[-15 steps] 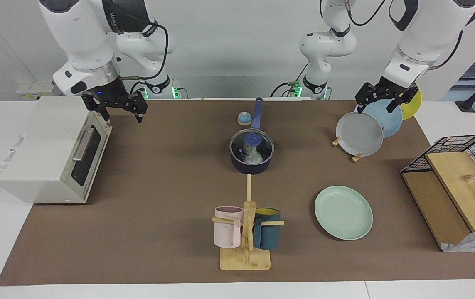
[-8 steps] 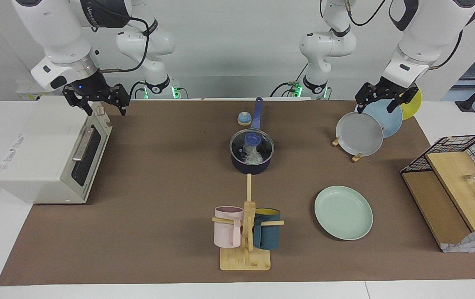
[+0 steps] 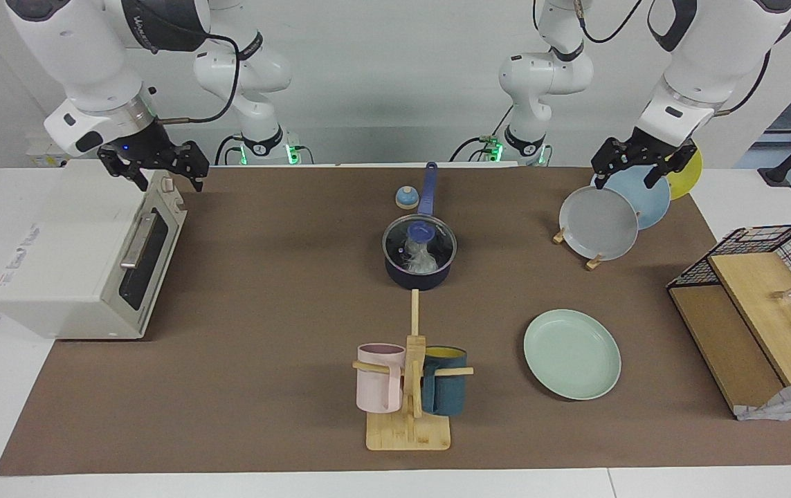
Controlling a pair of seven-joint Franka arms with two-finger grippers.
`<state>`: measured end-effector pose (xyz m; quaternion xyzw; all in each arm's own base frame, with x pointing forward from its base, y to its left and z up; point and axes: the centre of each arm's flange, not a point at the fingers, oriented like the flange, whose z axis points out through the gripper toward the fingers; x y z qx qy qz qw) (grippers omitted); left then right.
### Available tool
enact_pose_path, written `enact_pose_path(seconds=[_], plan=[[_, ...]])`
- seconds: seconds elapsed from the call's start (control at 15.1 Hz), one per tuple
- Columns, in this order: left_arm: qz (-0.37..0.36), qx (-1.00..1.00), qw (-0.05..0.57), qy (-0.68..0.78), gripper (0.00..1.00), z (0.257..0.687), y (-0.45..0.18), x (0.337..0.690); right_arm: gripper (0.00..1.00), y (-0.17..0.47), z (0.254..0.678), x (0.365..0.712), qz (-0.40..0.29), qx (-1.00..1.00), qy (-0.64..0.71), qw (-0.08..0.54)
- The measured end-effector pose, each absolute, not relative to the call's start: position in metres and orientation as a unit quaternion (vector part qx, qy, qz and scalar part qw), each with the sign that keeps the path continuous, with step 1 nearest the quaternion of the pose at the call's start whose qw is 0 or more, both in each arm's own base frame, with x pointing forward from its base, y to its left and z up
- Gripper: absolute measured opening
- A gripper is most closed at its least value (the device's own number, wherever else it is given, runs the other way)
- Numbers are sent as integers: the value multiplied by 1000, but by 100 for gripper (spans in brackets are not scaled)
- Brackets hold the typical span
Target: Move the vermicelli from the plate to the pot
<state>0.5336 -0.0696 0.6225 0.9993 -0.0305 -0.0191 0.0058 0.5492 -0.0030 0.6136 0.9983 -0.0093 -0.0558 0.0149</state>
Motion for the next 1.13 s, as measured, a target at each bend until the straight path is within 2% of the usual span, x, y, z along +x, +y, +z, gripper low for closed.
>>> enact_pose_path(seconds=[1.13], plan=[[-19, 999, 6, -30, 100, 623, -70, 534, 100, -18, 613, 550, -50, 998, -22, 14]])
